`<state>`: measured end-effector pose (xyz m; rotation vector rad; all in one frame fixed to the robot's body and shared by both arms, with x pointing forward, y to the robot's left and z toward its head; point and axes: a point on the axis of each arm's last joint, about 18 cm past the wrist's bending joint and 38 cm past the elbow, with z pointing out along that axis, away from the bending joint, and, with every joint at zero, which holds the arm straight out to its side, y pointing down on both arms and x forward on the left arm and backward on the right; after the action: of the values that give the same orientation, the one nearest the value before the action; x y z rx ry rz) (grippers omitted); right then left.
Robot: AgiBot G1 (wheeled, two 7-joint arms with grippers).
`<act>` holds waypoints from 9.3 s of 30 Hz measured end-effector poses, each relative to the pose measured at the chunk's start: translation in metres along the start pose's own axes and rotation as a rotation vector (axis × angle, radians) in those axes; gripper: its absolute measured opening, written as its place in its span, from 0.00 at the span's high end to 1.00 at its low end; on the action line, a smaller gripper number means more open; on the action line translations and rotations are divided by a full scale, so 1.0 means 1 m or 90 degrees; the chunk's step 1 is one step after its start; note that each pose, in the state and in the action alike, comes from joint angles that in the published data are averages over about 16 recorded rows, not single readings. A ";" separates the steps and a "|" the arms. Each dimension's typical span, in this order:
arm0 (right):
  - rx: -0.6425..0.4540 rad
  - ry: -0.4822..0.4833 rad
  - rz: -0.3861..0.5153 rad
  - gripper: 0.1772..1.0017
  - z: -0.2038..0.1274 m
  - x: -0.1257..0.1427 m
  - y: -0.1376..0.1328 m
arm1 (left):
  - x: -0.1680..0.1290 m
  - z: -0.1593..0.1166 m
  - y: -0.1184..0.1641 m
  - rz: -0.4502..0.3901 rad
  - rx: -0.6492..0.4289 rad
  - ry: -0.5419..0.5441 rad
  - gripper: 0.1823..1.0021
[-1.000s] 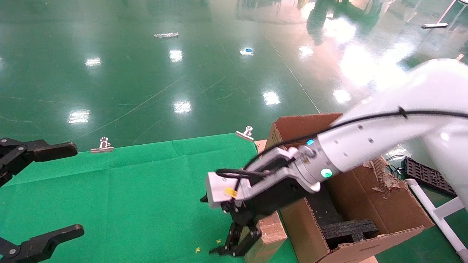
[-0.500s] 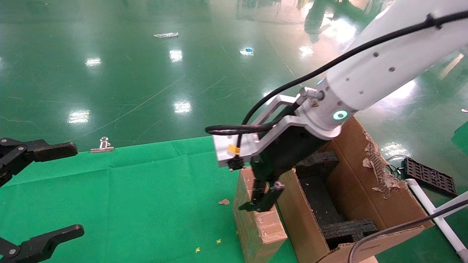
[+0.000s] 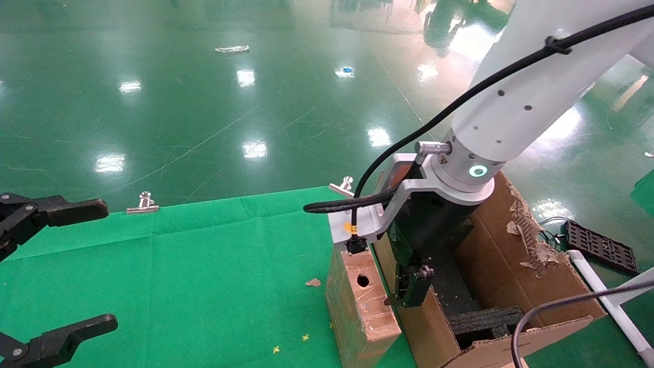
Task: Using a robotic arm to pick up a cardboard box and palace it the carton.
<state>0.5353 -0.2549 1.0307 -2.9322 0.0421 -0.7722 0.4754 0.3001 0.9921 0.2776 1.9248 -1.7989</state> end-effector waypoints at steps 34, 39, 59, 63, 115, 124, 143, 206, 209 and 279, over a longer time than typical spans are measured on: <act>0.058 -0.060 0.576 0.00 0.047 0.008 0.020 | 0.000 0.000 0.000 0.000 0.000 0.000 0.00; 0.047 -0.057 0.573 0.01 0.052 0.007 0.019 | 0.000 0.000 0.000 0.000 0.000 0.000 0.00; 0.013 -0.055 0.571 0.23 0.063 -0.002 0.023 | 0.000 0.000 0.000 0.000 0.000 0.000 0.16; 0.020 -0.053 0.572 0.32 0.062 -0.001 0.026 | 0.000 0.000 0.000 0.000 0.000 0.000 0.24; 0.101 0.220 0.901 0.81 -0.044 0.021 0.292 | 0.000 0.000 0.000 0.000 0.000 0.000 0.85; 0.043 0.215 0.935 0.81 -0.010 0.020 0.310 | 0.000 0.000 0.000 0.000 0.000 0.000 0.66; -0.010 0.201 0.949 0.83 0.092 0.025 0.318 | 0.000 0.000 0.000 0.000 0.000 0.000 0.16; 0.193 0.276 0.793 0.06 -0.028 0.077 0.280 | 0.000 0.000 0.000 0.000 0.000 0.000 0.00; 0.222 0.298 0.763 0.03 -0.050 0.080 0.275 | 0.000 0.000 0.000 0.000 0.000 0.000 0.00; 0.848 0.052 0.084 0.00 0.002 -0.060 0.052 | 0.000 0.000 0.000 0.000 0.000 0.000 0.00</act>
<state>0.4837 -0.3029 0.9938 -1.6164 -0.1928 -0.5464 0.4756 0.3002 0.9920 0.2768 1.9245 -1.7994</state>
